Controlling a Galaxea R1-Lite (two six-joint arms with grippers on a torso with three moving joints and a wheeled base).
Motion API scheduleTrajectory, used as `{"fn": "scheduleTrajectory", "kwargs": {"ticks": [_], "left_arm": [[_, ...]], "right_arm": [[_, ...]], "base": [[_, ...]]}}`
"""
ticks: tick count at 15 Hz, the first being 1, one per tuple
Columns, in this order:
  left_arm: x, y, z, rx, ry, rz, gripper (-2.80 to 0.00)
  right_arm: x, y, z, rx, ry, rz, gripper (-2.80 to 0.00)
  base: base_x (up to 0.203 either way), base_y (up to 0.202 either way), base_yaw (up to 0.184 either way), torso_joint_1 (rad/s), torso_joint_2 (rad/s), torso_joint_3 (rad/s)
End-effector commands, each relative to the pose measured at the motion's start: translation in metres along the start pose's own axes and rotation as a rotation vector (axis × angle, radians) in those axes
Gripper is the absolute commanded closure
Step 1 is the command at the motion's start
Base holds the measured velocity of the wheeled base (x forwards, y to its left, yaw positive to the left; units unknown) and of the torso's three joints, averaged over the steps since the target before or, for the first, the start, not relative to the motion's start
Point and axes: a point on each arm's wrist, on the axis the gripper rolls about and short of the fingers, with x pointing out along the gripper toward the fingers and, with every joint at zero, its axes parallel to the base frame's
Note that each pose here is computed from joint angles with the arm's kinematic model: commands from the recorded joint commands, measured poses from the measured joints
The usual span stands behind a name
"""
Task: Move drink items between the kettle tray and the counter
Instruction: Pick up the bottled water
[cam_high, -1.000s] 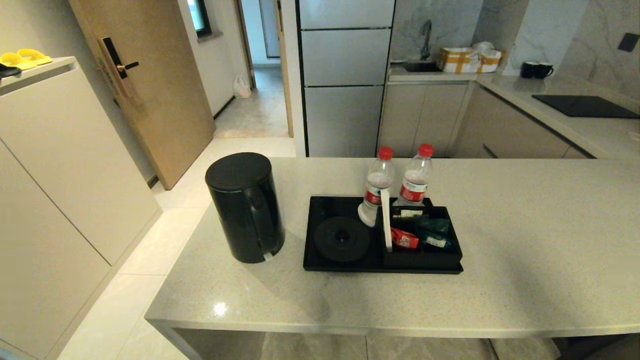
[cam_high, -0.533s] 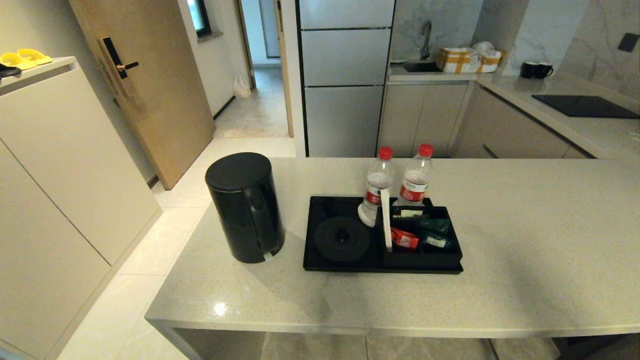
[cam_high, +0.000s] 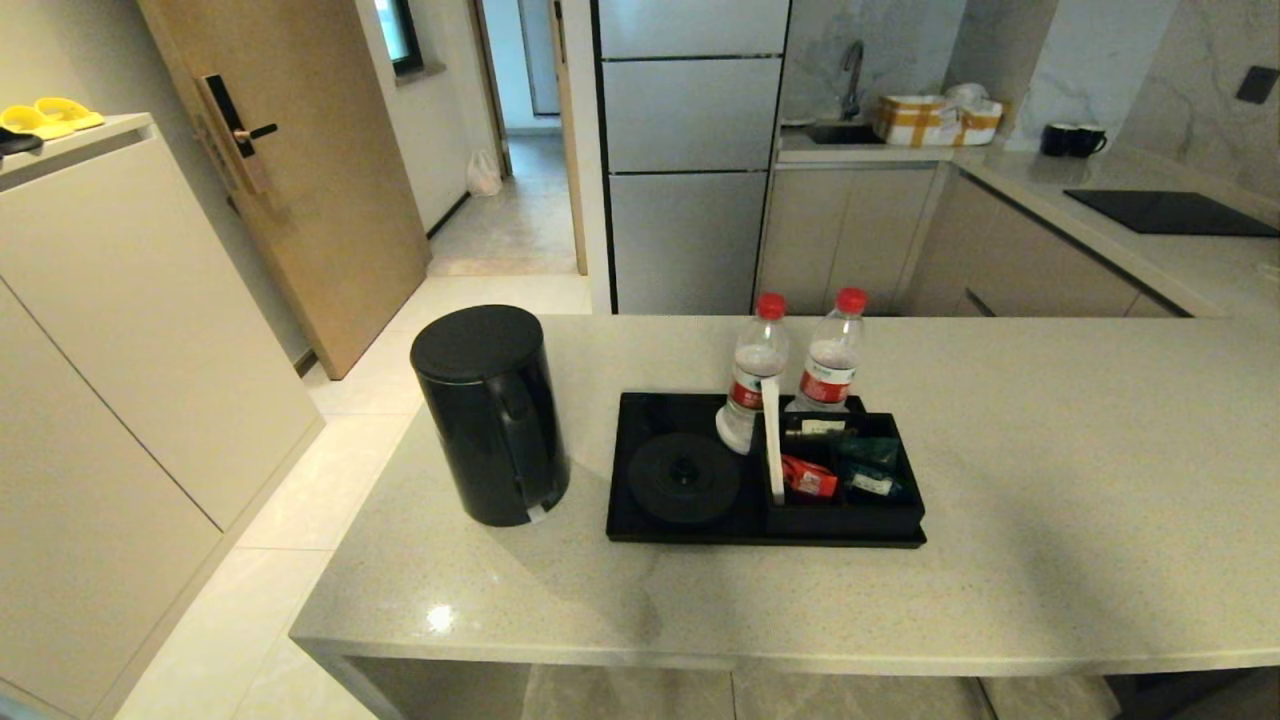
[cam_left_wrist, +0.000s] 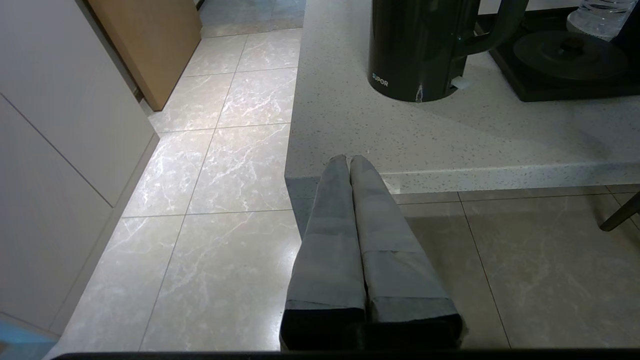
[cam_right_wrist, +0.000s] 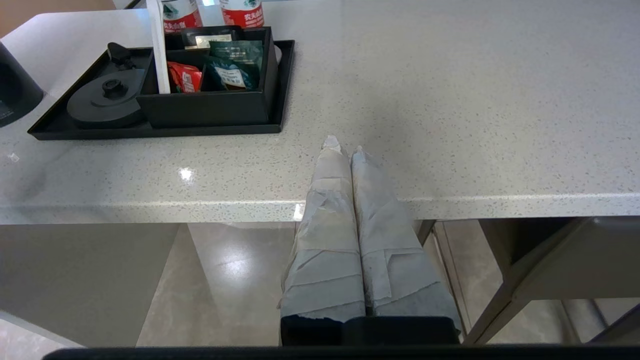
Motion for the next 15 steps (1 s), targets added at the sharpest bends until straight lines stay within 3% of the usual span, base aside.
{"fn": "scheduleTrajectory", "kwargs": {"ticks": [1, 13, 15], "left_arm": [[0.0, 0.0, 0.0, 0.0, 0.0, 0.0, 0.0], [0.0, 0.0, 0.0, 0.0, 0.0, 0.0, 0.0], [0.0, 0.0, 0.0, 0.0, 0.0, 0.0, 0.0]], "right_arm": [[0.0, 0.0, 0.0, 0.0, -0.002, 0.0, 0.0], [-0.001, 0.0, 0.002, 0.004, -0.005, -0.001, 0.0], [-0.007, 0.0, 0.028, 0.016, -0.051, -0.005, 0.0]], "base": [[0.0, 0.0, 0.0, 0.0, 0.0, 0.0], [0.0, 0.0, 0.0, 0.0, 0.0, 0.0], [0.0, 0.0, 0.0, 0.0, 0.0, 0.0]]}}
